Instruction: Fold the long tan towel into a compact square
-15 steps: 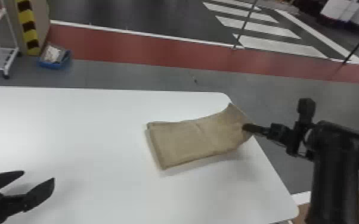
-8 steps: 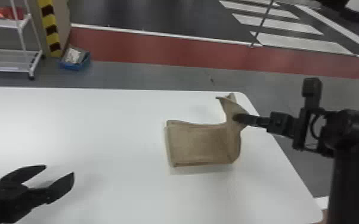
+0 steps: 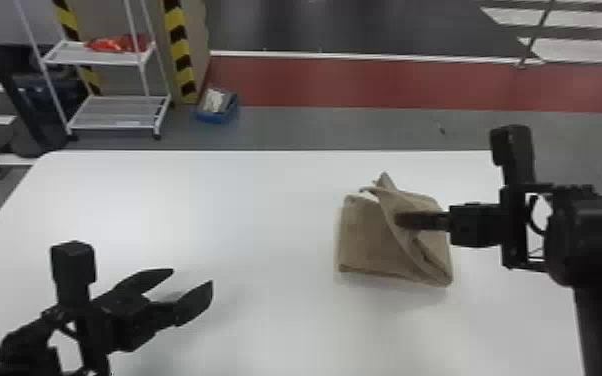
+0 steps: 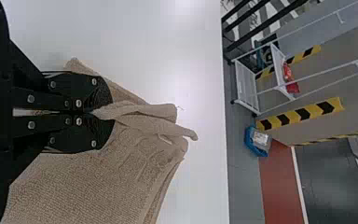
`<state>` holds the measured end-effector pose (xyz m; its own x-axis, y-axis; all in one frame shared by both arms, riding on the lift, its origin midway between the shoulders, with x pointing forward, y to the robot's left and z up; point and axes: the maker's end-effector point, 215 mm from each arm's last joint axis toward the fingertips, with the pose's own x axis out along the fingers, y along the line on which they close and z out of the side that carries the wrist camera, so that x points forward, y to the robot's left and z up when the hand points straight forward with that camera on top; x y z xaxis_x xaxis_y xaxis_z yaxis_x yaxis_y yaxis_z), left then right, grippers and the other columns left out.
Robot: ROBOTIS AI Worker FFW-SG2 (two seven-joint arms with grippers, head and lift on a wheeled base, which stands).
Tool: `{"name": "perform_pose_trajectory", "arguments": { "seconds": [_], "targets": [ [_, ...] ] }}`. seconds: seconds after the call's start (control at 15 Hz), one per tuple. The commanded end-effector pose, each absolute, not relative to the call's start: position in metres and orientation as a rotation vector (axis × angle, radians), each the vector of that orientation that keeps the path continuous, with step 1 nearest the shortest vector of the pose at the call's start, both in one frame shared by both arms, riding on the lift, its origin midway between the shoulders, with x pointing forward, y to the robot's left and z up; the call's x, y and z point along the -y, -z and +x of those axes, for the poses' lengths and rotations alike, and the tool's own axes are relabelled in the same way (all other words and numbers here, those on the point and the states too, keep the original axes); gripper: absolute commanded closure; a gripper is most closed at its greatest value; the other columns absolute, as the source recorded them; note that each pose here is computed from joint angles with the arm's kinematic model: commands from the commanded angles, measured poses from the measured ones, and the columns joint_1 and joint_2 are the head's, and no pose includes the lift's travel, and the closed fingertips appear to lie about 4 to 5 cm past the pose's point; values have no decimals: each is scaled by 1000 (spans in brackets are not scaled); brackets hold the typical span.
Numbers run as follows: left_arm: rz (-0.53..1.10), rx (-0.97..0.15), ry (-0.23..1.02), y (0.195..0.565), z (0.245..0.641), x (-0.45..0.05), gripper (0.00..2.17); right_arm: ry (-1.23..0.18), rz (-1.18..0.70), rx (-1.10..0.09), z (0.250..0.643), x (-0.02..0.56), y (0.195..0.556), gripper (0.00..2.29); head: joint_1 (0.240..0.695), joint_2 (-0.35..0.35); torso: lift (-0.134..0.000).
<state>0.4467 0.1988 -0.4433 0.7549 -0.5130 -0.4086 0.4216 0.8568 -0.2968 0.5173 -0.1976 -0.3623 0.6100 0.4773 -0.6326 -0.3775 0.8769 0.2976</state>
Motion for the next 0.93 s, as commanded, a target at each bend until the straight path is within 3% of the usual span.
{"name": "perform_pose_trajectory", "arguments": {
  "seconds": [0.0, 0.2, 0.27, 0.4, 0.87],
  "targets": [
    [-196, -498, 516, 444, 447, -197, 90, -515, 45, -784, 519, 168, 387, 1760, 695, -5, -124],
    [-197, -499, 513, 446, 447, -200, 90, -520, -41, -759, 528, 151, 404, 1760, 695, 33, -124],
    [-198, -500, 511, 446, 447, -201, 90, -533, -41, -762, 526, 143, 406, 1585, 695, 40, -124],
    [-198, -495, 514, 445, 447, -200, 90, -564, -46, -761, 518, 131, 413, 46, 695, 57, -124],
    [-203, -494, 518, 446, 447, -199, 90, -592, 8, -708, 516, 125, 411, 49, 695, 85, -124]
  ]
}}
